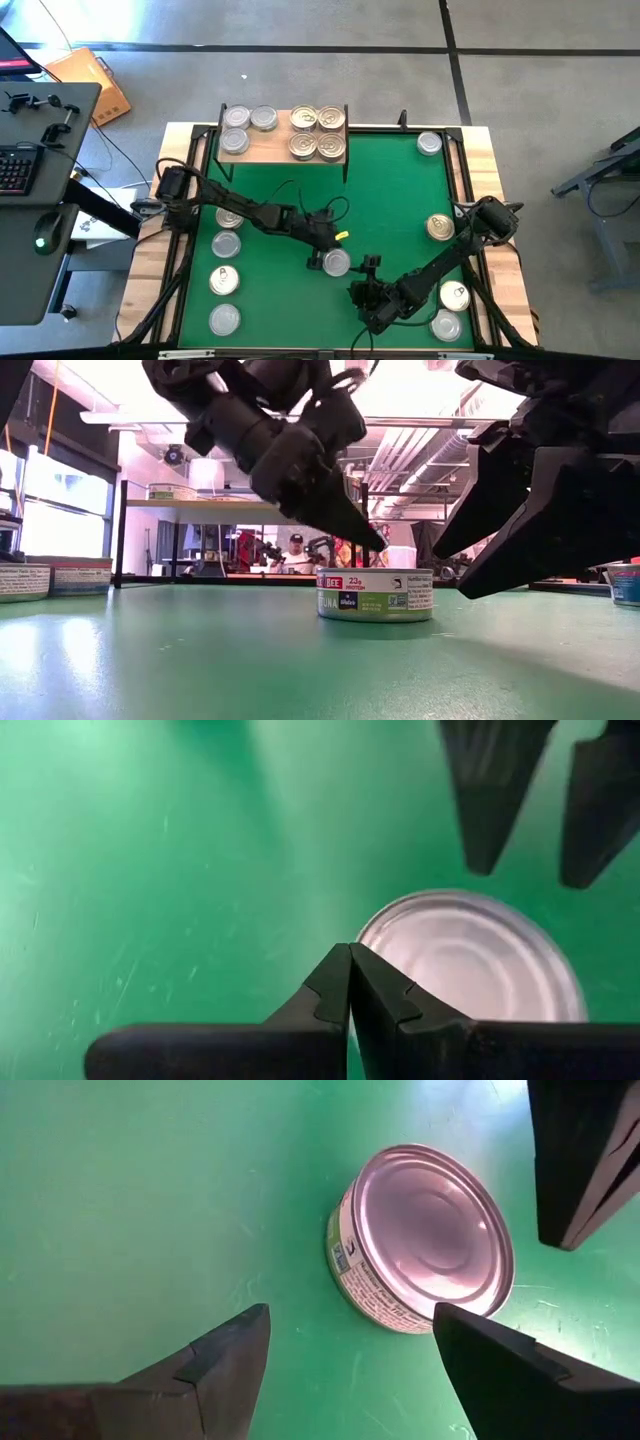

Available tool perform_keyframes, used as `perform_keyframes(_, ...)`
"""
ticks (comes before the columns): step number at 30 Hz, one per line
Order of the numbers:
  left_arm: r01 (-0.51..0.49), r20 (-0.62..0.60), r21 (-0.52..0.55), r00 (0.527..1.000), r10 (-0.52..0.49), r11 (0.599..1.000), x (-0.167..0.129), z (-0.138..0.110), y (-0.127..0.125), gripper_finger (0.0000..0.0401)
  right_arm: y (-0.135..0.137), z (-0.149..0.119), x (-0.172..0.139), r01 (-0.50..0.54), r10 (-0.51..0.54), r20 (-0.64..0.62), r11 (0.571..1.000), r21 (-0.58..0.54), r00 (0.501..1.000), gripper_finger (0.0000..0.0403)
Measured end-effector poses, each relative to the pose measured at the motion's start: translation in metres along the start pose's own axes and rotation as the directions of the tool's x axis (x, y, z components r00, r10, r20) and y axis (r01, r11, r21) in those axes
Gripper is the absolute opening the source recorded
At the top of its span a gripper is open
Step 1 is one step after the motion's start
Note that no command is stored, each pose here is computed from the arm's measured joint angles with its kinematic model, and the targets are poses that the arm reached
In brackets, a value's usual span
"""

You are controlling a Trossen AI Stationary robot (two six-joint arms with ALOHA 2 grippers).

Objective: Stack canned seafood by type on shelf
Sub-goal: Put the green tuna can on the shelf

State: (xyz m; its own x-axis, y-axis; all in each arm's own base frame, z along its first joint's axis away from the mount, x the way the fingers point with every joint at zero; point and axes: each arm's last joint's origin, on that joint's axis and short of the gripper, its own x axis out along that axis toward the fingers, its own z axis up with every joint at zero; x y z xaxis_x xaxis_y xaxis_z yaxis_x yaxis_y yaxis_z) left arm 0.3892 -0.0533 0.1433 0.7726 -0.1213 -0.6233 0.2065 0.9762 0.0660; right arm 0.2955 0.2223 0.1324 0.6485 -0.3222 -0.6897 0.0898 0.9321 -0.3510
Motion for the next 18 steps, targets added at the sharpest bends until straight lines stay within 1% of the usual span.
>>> perform_keyframes(3, 0.036, 0.023, 0.013, 0.999, -0.036, 0.999, -0.001, 0.003, -0.004, 0.0000, 0.000, 0.000, 0.000, 0.000, 0.000, 0.000, 1.000, 0.001, 1.000, 0.0277)
perform_keyframes(5, 0.062, 0.015, 0.013, 0.998, -0.062, 0.998, 0.002, 0.000, -0.004, 0.0000, 0.000, 0.000, 0.000, 0.000, 0.000, 0.000, 1.000, 0.011, 1.000, 0.0277)
perform_keyframes(8, 0.049, -0.024, 0.003, 0.998, -0.049, 0.999, 0.009, -0.009, 0.000, 0.0000, 0.000, 0.000, 0.000, -0.001, 0.001, 0.001, 1.000, 0.025, 1.000, 0.0277)
perform_keyframes(13, 0.037, -0.026, -0.007, 0.999, -0.037, 0.999, 0.017, -0.015, 0.006, 0.0000, 0.000, 0.001, 0.000, -0.005, 0.005, 0.005, 1.000, 0.030, 1.000, 0.0277)
perform_keyframes(18, 0.031, -0.031, -0.004, 0.999, -0.031, 1.000, 0.017, -0.016, 0.009, 0.0000, 0.000, 0.001, 0.000, 0.000, 0.000, 0.009, 1.000, 0.025, 1.000, 0.0277)
